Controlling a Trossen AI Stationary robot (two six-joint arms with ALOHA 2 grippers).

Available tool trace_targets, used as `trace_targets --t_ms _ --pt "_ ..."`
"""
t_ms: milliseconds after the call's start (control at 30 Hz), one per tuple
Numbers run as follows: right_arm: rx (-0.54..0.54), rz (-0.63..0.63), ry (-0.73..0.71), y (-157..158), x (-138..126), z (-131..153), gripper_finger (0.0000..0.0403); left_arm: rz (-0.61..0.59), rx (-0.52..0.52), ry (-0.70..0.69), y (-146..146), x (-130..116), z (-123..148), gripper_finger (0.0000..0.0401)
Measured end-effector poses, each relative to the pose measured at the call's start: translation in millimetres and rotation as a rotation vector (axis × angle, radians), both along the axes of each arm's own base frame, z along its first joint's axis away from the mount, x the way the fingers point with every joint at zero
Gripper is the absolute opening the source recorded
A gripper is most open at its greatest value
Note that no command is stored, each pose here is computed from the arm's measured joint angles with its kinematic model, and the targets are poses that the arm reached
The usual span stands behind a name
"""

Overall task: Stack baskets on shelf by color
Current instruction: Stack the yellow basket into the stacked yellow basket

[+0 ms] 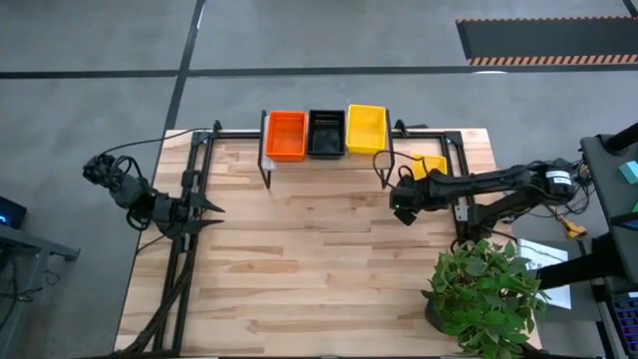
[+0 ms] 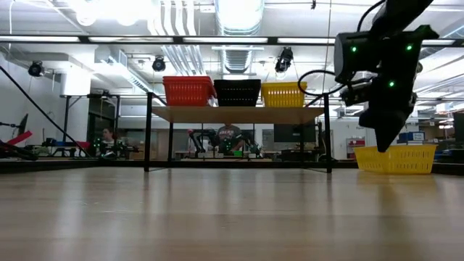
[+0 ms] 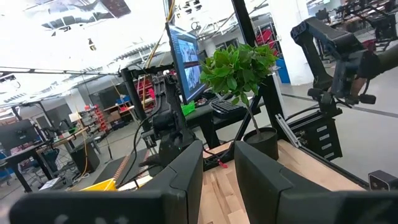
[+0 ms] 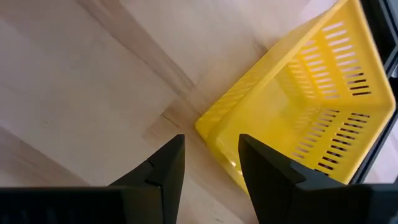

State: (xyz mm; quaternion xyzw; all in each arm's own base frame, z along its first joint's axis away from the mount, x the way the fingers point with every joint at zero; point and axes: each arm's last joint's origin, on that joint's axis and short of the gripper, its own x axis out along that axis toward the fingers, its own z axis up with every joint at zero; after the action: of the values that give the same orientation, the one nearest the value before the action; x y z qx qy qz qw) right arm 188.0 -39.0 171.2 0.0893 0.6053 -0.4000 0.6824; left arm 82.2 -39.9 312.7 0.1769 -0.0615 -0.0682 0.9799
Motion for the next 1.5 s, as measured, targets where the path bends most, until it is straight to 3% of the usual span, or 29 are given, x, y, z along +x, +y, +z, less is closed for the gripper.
trace_targets --t_ms 300,600,767,1033,1167,1267,1500 --pt "0.024 0.022 0.085 -1.7 4.9 -13.8 0.0137 0.000 0.000 0.000 0.0 0.0 0.0 0.0077" --pt "0.190 0.090 0.100 3.0 6.8 -16.4 0.0021 0.000 0.000 0.000 0.0 0.0 0.0 0.0077" --pt "0.280 0.121 0.017 14.9 11.7 -2.3 0.0013 0.000 0.000 0.000 0.0 0.0 0.0 0.0077" --pt "0.474 0.254 -0.198 53.1 41.5 48.3 0.0011 0.000 0.000 0.000 0.0 0.0 0.0 0.0077" --pt "0.505 0.370 -0.294 83.9 60.4 81.4 0.0010 0.000 0.000 0.000 0.0 0.0 0.0 0.0077" --pt "0.468 0.455 -0.373 108.5 75.1 109.8 0.0010 0.000 -0.001 0.000 0.0 0.0 0.0 0.0077" --pt "0.266 0.678 -0.526 150.2 114.3 175.3 0.0010 0.000 -0.001 0.000 0.0 0.0 0.0 0.0077"
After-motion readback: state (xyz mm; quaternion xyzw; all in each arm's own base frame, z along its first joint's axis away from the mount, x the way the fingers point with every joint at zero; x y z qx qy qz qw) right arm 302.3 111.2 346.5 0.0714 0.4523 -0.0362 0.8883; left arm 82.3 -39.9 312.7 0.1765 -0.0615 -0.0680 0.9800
